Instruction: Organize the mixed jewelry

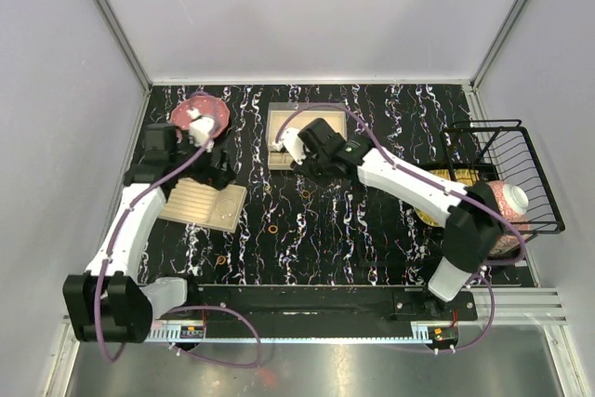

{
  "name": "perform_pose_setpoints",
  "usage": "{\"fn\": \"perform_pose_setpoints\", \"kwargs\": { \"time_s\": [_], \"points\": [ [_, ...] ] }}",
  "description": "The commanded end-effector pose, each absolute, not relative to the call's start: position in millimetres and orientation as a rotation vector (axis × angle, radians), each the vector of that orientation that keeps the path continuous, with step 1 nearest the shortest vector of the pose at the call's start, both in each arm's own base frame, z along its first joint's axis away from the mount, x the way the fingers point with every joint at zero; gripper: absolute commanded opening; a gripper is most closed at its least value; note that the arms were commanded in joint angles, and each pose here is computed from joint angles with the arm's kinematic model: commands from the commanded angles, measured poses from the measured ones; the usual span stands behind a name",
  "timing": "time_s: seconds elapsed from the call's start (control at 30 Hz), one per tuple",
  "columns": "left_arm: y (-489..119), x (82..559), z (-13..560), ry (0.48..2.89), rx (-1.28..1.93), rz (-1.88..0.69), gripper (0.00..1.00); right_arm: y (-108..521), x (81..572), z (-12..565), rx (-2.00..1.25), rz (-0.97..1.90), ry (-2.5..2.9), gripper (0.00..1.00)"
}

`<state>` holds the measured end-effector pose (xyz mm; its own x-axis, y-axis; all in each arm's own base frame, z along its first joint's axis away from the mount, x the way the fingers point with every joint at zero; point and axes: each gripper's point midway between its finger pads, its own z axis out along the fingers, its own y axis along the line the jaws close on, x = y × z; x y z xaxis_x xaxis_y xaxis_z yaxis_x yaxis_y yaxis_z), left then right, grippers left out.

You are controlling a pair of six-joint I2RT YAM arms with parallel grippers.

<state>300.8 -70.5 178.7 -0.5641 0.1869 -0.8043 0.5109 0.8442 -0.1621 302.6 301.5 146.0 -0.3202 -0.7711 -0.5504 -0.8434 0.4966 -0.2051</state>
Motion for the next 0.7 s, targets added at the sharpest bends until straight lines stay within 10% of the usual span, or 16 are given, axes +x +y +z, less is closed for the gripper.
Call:
{"fn": "perform_pose_setpoints", "kwargs": {
  "time_s": [0.0,0.67],
  "points": [
    [-94,316,170,2.210,0.607,-0.363,0.97,294,300,182,-1.221,0.241,2.031,0.33],
    [-162,354,86,2.345,0.828,-0.254,0.76,264,301,175,-1.156,0.318,1.973,0.28]
  ]
}}
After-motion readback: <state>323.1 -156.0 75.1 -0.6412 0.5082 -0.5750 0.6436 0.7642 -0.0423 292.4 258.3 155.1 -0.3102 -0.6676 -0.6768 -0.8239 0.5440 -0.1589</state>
